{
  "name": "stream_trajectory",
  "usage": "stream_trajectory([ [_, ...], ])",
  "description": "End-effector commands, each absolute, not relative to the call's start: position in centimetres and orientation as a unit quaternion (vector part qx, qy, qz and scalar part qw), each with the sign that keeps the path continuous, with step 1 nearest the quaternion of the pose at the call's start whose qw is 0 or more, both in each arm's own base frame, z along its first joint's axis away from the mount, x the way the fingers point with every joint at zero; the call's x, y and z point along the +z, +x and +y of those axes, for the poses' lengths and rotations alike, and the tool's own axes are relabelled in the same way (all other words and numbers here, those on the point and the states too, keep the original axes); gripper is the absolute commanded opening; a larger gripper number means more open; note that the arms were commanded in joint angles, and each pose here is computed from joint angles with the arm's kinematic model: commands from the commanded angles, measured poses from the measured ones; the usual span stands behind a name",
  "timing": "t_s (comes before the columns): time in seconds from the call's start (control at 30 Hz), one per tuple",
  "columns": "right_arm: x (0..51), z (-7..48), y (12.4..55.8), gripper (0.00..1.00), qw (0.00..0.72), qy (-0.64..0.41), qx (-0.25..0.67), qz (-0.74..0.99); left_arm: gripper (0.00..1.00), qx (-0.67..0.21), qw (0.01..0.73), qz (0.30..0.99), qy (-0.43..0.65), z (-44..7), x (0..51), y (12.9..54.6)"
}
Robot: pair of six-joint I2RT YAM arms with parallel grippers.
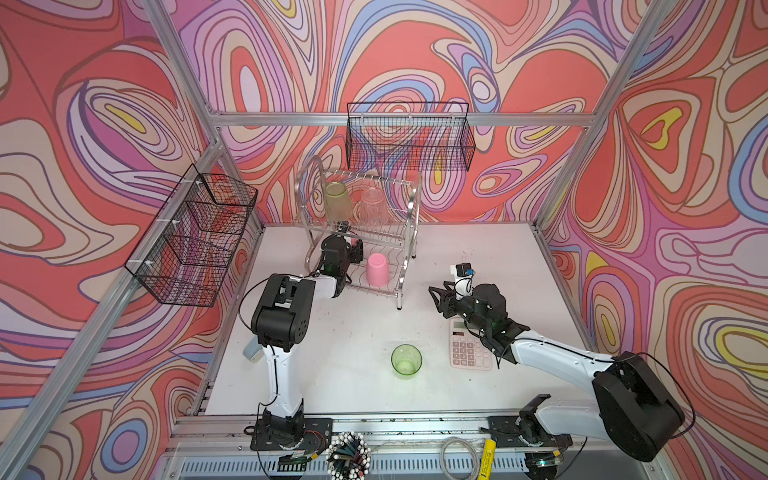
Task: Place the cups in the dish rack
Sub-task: 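Lower the pink cup upside down onto the lower rack tier with the left gripper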
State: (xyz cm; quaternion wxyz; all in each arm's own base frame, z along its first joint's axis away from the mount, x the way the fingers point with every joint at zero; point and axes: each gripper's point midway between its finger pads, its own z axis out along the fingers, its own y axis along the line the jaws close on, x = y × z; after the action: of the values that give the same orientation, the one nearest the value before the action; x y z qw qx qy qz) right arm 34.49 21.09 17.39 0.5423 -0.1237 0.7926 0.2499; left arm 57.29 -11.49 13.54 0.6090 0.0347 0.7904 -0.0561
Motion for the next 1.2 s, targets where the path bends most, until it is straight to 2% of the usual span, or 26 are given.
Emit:
stream_trajectory([
  [0.0,17.3,20.9,34.8,0.59,0.543,-0.119,0.254,0.792,0.60,-0.057,0.615,0.785,0.047,-11.1,14.5,58.7],
  [0.33,16.5,21.0,35.6,0.59,0.538,-0.115,0.257,0.794,0.63,-0.055,0.600,0.796,0.062,-10.7,12.8,60.0],
  [0.5,16.3,21.0,35.8,0.59,0.536,-0.115,0.258,0.796,0.69,-0.054,0.603,0.793,0.059,-10.4,12.6,60.0],
  [0.67,16.1,21.2,35.8,0.59,0.533,-0.115,0.263,0.796,0.85,-0.058,0.603,0.793,0.064,-10.7,12.6,59.9],
  [0.77,16.2,21.2,35.8,0.60,0.533,-0.116,0.264,0.795,0.91,-0.057,0.605,0.791,0.066,-10.7,12.7,59.7],
  [1.17,16.5,21.5,35.6,0.63,0.532,-0.119,0.274,0.792,0.98,-0.049,0.618,0.781,0.069,-10.3,13.0,58.6],
])
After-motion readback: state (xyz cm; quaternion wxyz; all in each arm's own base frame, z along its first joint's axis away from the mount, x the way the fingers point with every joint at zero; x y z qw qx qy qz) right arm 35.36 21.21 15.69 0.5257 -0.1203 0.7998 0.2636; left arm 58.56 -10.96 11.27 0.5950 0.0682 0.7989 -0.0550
